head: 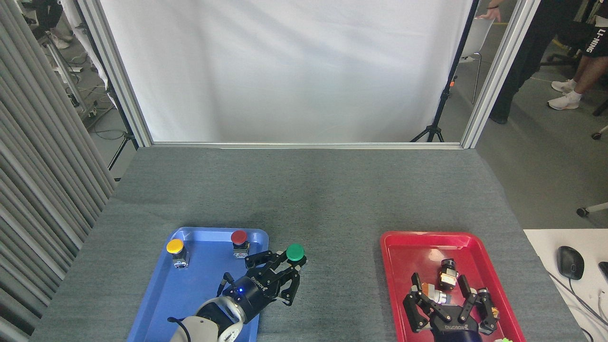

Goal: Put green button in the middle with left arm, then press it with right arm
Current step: 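Carry the green button with the left hand toward the table middle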

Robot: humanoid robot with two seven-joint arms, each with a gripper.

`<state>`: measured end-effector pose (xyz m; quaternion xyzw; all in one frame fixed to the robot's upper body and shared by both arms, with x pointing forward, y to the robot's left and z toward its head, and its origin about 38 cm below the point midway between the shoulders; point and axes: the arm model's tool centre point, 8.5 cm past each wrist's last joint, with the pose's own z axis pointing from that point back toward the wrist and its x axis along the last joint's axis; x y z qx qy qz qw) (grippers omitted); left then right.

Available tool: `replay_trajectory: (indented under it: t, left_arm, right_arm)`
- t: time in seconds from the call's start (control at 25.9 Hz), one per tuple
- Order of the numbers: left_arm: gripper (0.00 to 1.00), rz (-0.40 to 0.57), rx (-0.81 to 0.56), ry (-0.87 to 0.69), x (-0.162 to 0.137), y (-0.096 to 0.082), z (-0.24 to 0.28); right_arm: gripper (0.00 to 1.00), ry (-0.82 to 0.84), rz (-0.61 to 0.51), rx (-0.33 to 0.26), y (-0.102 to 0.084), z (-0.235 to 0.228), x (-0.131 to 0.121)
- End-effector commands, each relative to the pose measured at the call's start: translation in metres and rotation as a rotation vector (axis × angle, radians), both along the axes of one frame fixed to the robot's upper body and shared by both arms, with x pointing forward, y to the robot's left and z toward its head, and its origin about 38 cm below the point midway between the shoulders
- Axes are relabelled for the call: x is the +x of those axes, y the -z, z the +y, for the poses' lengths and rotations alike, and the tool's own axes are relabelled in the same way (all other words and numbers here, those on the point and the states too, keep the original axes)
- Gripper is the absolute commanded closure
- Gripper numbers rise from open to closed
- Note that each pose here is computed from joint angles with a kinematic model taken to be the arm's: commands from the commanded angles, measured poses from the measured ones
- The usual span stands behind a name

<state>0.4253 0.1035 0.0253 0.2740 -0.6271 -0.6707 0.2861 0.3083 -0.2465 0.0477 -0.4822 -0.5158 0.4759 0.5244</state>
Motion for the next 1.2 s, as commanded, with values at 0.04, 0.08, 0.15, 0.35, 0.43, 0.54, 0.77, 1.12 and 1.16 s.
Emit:
replay_trajectory:
  t: [0.04, 0.08, 0.15, 0.35, 0.43, 0.54, 0.77, 1.12, 1.16]
  left_arm:
    - [1.00, 0.039, 0.035, 0.037, 0.014, 0.006, -0.036]
    - [1.00, 0.038, 0.042, 0.048, 0.012, 0.006, -0.040]
    - [1.00, 0.044, 0.051, 0.055, 0.010, 0.009, -0.047]
    - [1.00, 0.086, 0.124, 0.022, 0.004, 0.032, -0.053]
    - [1.00, 0.085, 0.133, 0.052, -0.001, 0.034, -0.063]
    - [1.00, 0.082, 0.129, 0.076, -0.006, 0.033, -0.077]
    - [1.00, 0.077, 0.139, 0.108, -0.011, 0.033, -0.085]
    - [0.27, 0.079, 0.127, 0.111, -0.011, 0.034, -0.084]
    - [0.16, 0.081, 0.123, 0.108, -0.011, 0.033, -0.084]
  right_arm:
    - [0.00, 0.021, 0.000, 0.025, 0.004, 0.004, 0.001]
    - [0.00, 0.026, 0.006, 0.033, 0.006, 0.006, 0.000]
    - [0.00, 0.034, 0.016, 0.042, 0.010, 0.008, 0.001]
    - [0.00, 0.037, -0.029, 0.041, 0.006, 0.008, 0.007]
    - [0.00, 0.031, -0.029, 0.046, 0.006, 0.011, 0.008]
    - [0.00, 0.018, -0.046, 0.066, 0.000, 0.024, 0.016]
    - [0.01, 0.031, -0.014, 0.085, 0.010, 0.031, 0.019]
    - [0.11, 0.004, -0.016, 0.104, 0.008, 0.050, 0.027]
    - [0.14, 0.000, -0.019, 0.103, 0.007, 0.052, 0.028]
